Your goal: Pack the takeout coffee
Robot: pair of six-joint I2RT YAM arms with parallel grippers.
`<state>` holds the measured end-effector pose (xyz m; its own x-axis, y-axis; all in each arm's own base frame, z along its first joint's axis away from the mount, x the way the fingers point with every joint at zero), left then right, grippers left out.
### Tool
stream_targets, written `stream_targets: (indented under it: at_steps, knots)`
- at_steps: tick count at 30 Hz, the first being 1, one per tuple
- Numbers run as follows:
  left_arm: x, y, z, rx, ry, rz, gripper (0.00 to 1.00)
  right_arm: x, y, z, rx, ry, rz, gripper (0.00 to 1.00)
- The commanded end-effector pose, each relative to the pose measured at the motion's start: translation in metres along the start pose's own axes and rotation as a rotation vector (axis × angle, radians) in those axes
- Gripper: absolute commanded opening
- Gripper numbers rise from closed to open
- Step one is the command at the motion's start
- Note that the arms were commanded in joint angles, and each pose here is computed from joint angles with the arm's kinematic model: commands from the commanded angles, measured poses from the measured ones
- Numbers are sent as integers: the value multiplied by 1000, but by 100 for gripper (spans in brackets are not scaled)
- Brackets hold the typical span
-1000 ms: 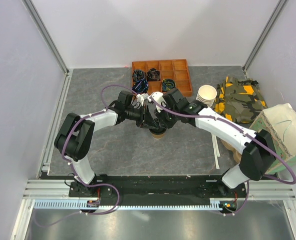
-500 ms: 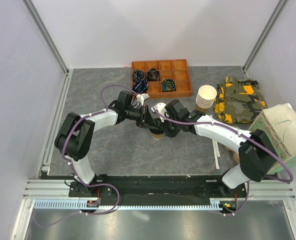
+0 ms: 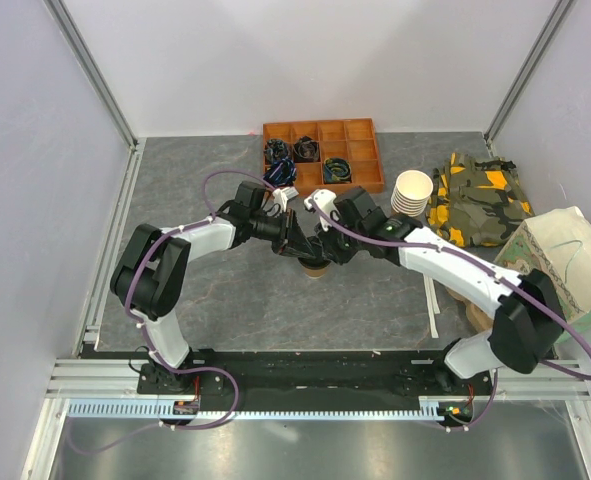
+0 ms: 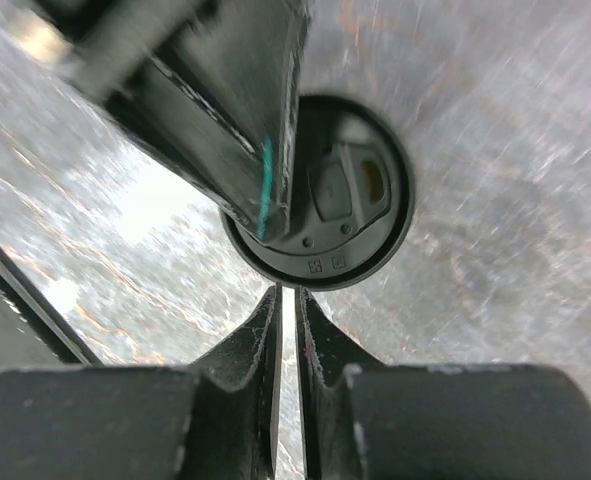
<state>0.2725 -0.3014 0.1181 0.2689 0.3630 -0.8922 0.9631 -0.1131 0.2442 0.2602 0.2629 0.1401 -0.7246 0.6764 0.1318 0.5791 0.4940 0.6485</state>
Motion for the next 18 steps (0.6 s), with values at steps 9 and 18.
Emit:
stream_targets:
  at_steps: [9, 18]
  knots:
    - [21, 0, 6, 0, 54, -40, 22, -6, -2, 11, -81, -31, 17, 17]
    - [26, -5, 6, 8, 62, -52, 21, -15, -26, 35, -27, -56, 25, 15]
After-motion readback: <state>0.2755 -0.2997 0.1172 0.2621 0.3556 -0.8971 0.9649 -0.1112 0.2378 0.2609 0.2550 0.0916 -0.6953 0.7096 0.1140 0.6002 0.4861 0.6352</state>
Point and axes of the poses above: each gripper's point midway between its finger pads, its own z axis out along the fingers, its own x axis along the line the jaws close on, y = z × x, the point moved 1 cm from there along -z, back along the fingers, and after that the axes turned 3 degrees about z, right-handed, at the moved point
